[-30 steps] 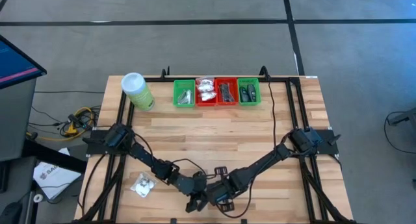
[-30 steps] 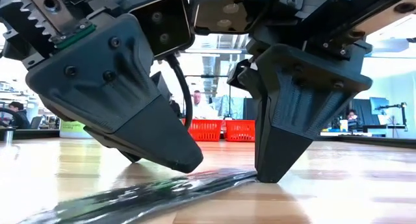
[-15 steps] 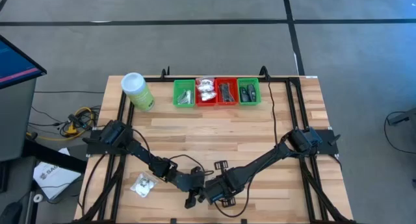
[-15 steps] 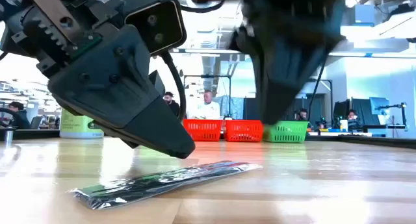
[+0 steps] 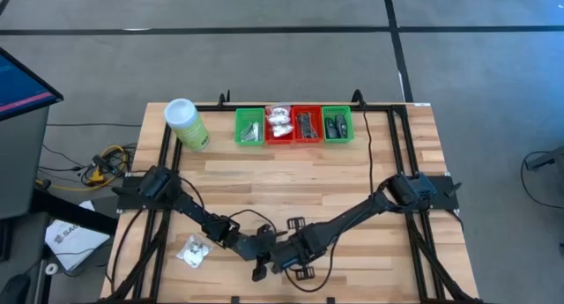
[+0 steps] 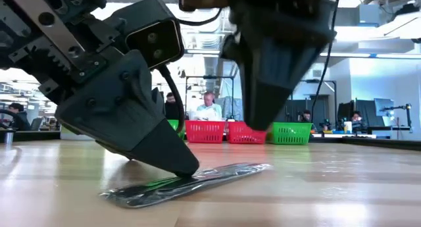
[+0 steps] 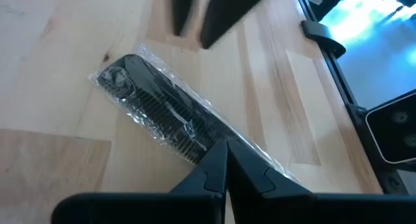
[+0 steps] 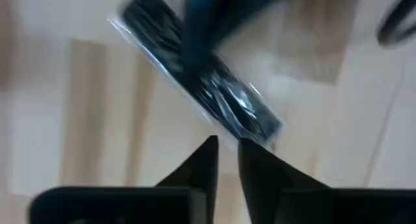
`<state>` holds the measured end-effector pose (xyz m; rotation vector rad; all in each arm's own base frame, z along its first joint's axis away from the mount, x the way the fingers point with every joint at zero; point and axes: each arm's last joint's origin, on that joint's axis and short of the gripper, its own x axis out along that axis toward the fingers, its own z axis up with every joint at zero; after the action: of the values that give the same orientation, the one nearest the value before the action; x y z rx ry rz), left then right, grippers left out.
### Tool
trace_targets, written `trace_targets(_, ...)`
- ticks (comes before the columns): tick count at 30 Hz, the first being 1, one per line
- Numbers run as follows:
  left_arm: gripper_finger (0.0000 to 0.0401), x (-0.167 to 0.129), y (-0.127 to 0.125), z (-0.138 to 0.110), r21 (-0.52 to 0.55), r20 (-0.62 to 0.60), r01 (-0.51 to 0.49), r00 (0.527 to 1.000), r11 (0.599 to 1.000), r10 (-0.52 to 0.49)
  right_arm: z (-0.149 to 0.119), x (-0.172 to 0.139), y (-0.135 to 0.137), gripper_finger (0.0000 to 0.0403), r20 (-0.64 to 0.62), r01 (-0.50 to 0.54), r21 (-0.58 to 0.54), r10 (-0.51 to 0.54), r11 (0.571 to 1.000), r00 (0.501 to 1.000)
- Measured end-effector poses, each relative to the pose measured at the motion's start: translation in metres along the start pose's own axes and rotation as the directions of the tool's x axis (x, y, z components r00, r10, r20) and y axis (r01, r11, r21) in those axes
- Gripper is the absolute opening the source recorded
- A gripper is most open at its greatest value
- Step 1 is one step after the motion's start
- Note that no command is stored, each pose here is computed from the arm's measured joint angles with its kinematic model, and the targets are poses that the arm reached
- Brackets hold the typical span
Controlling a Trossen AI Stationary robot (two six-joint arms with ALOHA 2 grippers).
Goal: Pick & Place Travel size toiletries
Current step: Put the black comb into the right red bin
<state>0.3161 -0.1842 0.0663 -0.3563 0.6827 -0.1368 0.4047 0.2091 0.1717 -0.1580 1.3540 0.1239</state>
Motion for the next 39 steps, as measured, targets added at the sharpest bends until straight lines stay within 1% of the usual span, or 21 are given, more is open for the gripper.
trace_targets(3, 0.0, 0.0, 0.0, -0.001, 0.0, -0.004, -0.001, 1.0, 1.0, 0.001, -0.004, 0.003, -0.002, 0.0094, -0.039, 0.013, -0.002, -0.013, 1.0, 0.999)
trace_targets(5, 0.0, 0.0, 0.0, -0.001, -0.001, -0.007, -0.001, 1.0, 1.0, 0.001, -0.006, 0.008, -0.002, 0.0124, -0.035, 0.012, -0.009, -0.012, 1.0, 0.999)
trace_targets(8, 0.0, 0.0, 0.0, -0.001, -0.002, -0.011, 0.002, 1.0, 1.0, -0.002, -0.016, 0.022, -0.003, 0.0172, -0.083, 0.025, -0.014, -0.026, 1.0, 0.996)
trace_targets(9, 0.0, 0.0, 0.0, -0.001, -0.002, -0.011, 0.002, 1.0, 1.0, -0.002, -0.017, 0.025, -0.003, 0.0187, -0.082, 0.025, -0.008, -0.026, 1.0, 0.996)
trace_targets(12, 0.0, 0.0, 0.001, -0.001, -0.005, -0.013, 0.004, 1.0, 1.0, -0.004, -0.016, 0.03, -0.002, 0.0231, -0.028, 0.01, 0.004, -0.009, 1.0, 1.0)
trace_targets(15, 0.0, 0.0, 0.001, -0.001, -0.005, -0.016, 0.008, 1.0, 1.0, -0.009, -0.016, 0.033, -0.005, 0.0259, -0.013, 0.005, 0.007, -0.005, 1.0, 1.0)
trace_targets(17, 0.0, 0.0, 0.001, -0.001, -0.005, -0.017, 0.011, 1.0, 1.0, -0.011, -0.016, 0.036, -0.009, 0.0267, -0.007, 0.002, 0.014, -0.002, 1.0, 1.0)
trace_targets(19, 0.0, -0.001, 0.0, -0.001, -0.004, -0.017, 0.015, 1.0, 1.0, -0.015, -0.017, 0.038, -0.012, 0.027, -0.012, -0.018, 0.023, 0.018, 1.0, 1.0)
trace_targets(21, 0.0, -0.001, -0.002, -0.003, -0.001, -0.016, 0.022, 1.0, 1.0, -0.022, -0.018, 0.044, -0.019, 0.027, -0.022, -0.063, 0.041, 0.064, 0.997, 0.998)
trace_targets(25, 0.0, -0.002, -0.005, -0.004, 0.021, -0.011, 0.034, 0.999, 0.999, -0.034, -0.018, 0.053, -0.03, 0.0266, 0.013, -0.116, 0.071, 0.115, 0.991, 0.993)
trace_targets(29, 0.0, -0.003, -0.009, -0.005, 0.032, -0.009, 0.058, 0.998, 0.998, -0.057, -0.014, 0.055, -0.042, 0.0254, 0.028, -0.169, 0.1, 0.167, 0.981, 0.986)
trace_targets(33, 0.0, -0.003, -0.009, -0.005, 0.045, -0.011, 0.065, 0.998, 0.997, -0.065, -0.013, 0.056, -0.043, 0.0226, 0.034, -0.193, 0.072, 0.191, 0.979, 0.981)
trace_targets(39, 0.0, -0.002, -0.005, -0.005, 0.046, -0.009, 0.035, 0.999, 0.998, -0.035, -0.014, 0.055, -0.029, 0.0177, 0.057, -0.183, 0.04, 0.181, 0.982, 0.982)
